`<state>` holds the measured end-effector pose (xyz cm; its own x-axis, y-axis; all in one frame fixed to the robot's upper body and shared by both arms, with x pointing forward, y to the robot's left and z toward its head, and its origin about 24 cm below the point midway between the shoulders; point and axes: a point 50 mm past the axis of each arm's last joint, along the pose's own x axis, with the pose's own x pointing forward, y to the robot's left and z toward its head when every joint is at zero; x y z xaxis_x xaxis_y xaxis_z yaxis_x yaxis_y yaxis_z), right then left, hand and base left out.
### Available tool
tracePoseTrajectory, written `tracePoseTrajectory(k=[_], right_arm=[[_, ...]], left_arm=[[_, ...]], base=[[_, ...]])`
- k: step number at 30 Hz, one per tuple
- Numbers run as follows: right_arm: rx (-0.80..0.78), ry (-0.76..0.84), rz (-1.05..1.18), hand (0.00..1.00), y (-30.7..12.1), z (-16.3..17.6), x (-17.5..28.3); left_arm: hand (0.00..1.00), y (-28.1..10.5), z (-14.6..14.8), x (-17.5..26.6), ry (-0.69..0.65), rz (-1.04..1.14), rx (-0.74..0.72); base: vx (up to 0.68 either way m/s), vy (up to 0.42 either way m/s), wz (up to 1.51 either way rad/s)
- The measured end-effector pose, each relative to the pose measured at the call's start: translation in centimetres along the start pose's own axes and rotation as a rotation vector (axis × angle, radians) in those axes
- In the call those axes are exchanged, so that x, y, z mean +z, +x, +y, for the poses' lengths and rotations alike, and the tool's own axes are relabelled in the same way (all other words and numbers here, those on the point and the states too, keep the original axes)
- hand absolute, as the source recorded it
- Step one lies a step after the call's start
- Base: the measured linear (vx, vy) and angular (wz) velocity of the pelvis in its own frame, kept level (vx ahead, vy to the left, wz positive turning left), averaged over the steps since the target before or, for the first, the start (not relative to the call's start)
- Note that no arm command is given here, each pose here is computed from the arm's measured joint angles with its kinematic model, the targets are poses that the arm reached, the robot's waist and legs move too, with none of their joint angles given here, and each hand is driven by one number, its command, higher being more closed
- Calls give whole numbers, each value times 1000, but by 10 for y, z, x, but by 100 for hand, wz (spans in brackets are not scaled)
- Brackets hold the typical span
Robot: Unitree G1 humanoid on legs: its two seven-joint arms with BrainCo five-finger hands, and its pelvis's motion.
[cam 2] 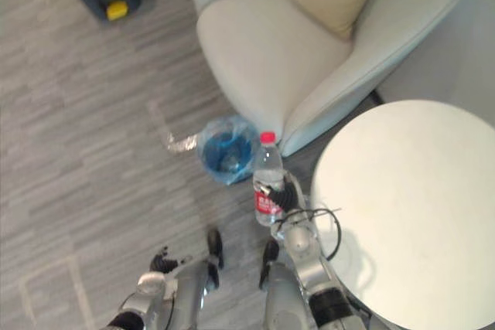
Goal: Gather rubbish on tea table into small bin, then transfer packed bag to large trash can.
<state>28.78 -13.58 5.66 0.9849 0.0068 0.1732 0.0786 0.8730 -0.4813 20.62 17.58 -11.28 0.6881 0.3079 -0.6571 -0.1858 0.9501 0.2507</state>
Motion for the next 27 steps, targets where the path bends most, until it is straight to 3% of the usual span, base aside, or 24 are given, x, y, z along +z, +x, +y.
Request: tracePoseTrajectory(k=[15,27], right_arm=[[-308,-135,-329,100,99,-80,109],[-505,-147,-486,100,133,-135,194]], left_arm=[[0,3,-9,116,-193,-348,6],[0,-7,-9,150,-320,-477,-27]], base=[[-60,12,17],[-21,12,10]])
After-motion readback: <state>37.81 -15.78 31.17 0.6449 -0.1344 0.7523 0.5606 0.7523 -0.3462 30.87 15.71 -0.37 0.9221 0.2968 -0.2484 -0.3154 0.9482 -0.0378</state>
